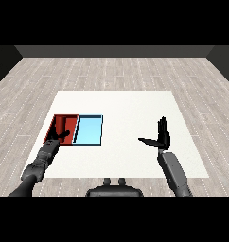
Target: Pick the red can and put it in the red box
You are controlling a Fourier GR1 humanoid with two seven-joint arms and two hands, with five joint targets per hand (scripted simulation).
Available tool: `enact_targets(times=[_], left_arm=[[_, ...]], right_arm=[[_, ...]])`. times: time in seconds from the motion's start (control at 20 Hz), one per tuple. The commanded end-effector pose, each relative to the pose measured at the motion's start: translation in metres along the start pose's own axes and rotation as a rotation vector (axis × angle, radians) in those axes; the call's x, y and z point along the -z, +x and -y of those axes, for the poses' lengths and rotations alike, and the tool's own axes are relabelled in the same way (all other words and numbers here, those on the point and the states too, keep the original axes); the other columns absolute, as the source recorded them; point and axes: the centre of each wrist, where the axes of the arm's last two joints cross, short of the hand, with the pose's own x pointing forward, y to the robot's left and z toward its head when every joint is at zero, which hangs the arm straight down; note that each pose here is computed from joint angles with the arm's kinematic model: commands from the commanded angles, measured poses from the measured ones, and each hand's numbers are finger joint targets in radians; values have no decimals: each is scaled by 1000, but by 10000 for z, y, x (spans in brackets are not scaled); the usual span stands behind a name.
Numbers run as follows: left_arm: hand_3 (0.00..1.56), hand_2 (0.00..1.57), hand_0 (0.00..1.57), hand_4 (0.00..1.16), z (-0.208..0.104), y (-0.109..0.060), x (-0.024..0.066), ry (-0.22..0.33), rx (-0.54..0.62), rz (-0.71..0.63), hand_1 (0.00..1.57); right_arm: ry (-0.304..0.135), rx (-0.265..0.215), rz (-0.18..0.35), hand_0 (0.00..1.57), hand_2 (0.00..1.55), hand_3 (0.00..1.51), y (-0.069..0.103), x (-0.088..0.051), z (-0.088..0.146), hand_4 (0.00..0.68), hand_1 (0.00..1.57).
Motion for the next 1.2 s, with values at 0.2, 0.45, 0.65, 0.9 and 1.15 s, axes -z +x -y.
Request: enact_targets(times=[0.2,0.45,0.65,0.9,1.15], left_arm=[[0,0,0,0,-109,-170,20,-98,27,-124,0],[0,0,0,0,-298,-28,120,-70,47,-56,0],[0,0,0,0,-136,144,75,-44,-134,118,0],[0,1247,1360,0,-391,335,163,-77,-378,390,1360],[0,0,0,0,29,394,-67,-214,-514,582,0]], right_arm=[[-18,1,10,0,0,0,-26,31,125,0,0],[-14,53,11,0,0,0,-87,73,45,0,0],[-9,53,38,0,0,0,-57,-81,78,0,0],[52,78,58,0,0,0,38,32,46,0,0],[103,87,77,0,0,0,66,-206,-7,0,0]])
